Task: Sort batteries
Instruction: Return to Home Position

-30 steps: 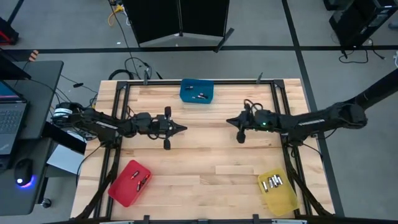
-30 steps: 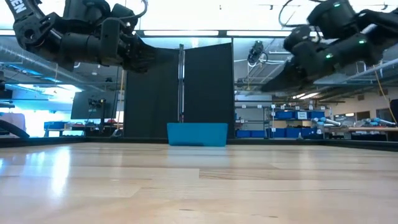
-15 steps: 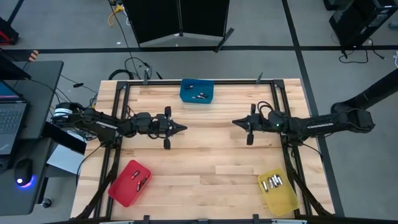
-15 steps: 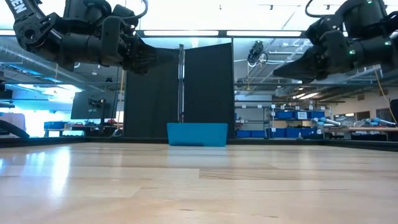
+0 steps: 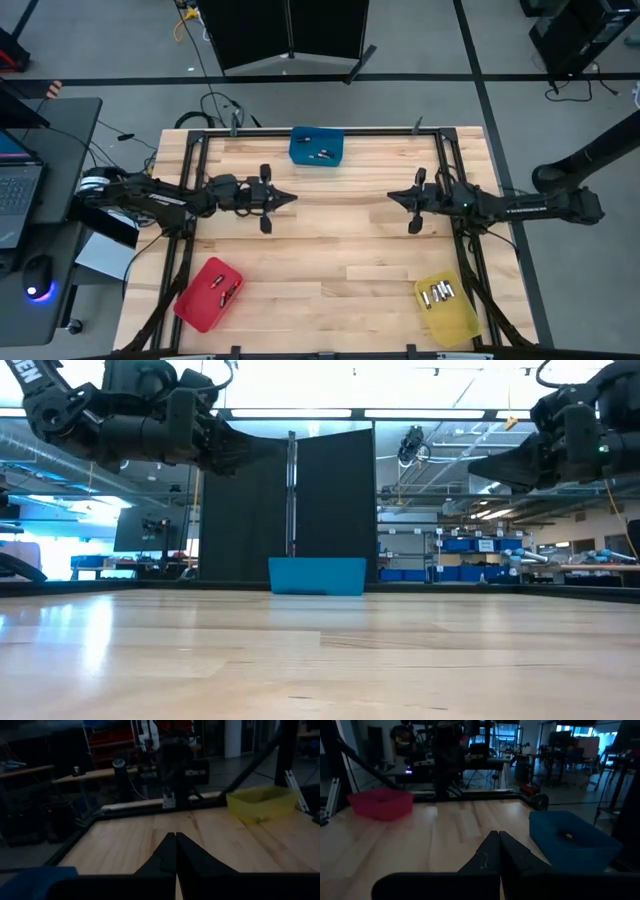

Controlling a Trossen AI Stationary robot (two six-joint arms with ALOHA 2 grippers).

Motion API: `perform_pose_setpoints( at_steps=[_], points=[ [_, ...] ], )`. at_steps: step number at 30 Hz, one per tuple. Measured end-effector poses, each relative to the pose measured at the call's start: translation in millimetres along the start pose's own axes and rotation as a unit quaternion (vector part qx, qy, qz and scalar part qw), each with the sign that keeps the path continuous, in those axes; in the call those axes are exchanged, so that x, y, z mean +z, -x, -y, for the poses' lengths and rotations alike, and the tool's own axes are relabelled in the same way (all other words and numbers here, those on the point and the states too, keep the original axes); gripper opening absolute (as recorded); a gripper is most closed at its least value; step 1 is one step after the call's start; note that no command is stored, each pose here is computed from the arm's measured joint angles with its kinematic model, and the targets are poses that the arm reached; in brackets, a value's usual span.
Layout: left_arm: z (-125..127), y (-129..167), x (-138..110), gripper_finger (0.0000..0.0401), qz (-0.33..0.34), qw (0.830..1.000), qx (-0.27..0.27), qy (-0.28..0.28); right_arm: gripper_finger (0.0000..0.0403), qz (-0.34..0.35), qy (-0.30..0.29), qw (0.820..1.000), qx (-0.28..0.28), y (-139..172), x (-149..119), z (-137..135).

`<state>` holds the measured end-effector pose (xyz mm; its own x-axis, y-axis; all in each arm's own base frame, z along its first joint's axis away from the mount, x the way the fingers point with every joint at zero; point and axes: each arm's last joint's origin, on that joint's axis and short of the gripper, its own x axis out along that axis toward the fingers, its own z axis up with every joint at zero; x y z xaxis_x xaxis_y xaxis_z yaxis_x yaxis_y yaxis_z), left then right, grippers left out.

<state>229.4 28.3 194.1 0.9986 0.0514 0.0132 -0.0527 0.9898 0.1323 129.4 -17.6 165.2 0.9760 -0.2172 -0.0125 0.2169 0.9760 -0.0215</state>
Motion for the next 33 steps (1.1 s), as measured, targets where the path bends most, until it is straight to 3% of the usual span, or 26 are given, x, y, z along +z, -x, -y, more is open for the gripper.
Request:
perform_pose_setpoints(
  at_steps=[16,25,33],
  points=[
    [4.0,80.7,-16.7,0.0006,0.072,0.997,0.039,0.012,0.0003,0.008,0.021,1.000,-0.004,13.8,3.0,2.0],
    [1.7,99.5,-22.6,0.0006,0.005,0.998,0.064,0.019,0.0003,-0.013,0.027,0.999,-0.046,24.8,-2.0,7.1],
    [0.4,124.6,-10.8,0.0006,0.054,0.994,0.094,0.011,0.0003,0.000,0.037,0.998,-0.050,35.2,7.3,11.4]
  ],
)
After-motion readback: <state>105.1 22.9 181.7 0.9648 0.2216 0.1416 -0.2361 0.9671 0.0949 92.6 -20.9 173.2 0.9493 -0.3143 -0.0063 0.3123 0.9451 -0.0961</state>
